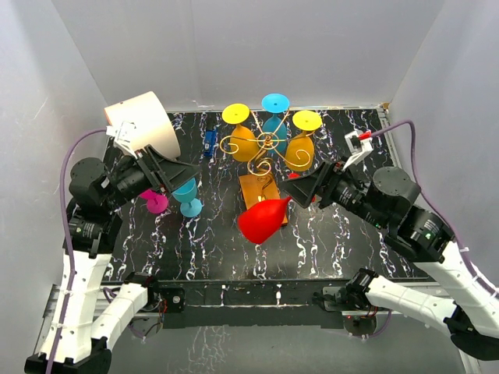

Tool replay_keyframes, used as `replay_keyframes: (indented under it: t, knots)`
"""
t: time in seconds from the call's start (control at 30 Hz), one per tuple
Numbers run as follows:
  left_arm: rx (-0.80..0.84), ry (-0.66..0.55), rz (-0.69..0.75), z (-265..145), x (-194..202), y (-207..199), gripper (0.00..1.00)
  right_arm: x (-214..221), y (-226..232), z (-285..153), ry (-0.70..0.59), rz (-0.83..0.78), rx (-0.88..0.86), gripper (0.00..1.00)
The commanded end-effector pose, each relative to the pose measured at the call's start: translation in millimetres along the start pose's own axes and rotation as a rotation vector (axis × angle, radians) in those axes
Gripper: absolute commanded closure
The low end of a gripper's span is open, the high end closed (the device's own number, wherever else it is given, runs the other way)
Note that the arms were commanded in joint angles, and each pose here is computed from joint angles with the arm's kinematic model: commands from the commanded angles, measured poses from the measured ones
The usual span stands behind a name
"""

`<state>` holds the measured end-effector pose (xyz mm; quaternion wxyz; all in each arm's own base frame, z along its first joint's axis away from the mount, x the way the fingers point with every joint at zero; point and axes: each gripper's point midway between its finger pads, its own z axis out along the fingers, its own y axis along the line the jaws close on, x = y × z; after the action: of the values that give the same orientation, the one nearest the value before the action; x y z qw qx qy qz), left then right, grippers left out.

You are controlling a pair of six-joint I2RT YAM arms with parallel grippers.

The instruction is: Take the wine glass off the wine glass rack

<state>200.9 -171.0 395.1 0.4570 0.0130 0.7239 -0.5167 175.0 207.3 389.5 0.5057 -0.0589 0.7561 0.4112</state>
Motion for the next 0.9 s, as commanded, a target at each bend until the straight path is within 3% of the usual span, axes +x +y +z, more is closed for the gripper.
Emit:
replay_keyframes:
  t: [0.0,0.23,0.53,0.63,0.87]
  knots:
    - [0.275,-0.024,0.078,-19.5,-2.7,-62.4,0.14,-51.1,89.4,-17.4,-0.173,0.175,-0.439,0.40]
    - [0.466,-0.047,0.111,-42.0,8.2,-94.4,0.06,-100.4,110.9,-31.6,-0.369,0.346,-0.569,0.40]
    - [0.451,-0.064,0.119,-47.5,6.8,-99.2,0.10,-125.9,123.6,-12.8,-0.429,0.489,-0.638,0.40]
    - [0.464,-0.067,0.104,-47.5,5.3,-101.2,0.16,-125.2,135.5,-2.8,-0.388,0.501,-0.688,0.40]
    - [0.465,-0.072,0.072,-44.7,2.4,-100.1,0.42,-115.0,147.7,13.9,-0.319,0.523,-0.765,0.42]
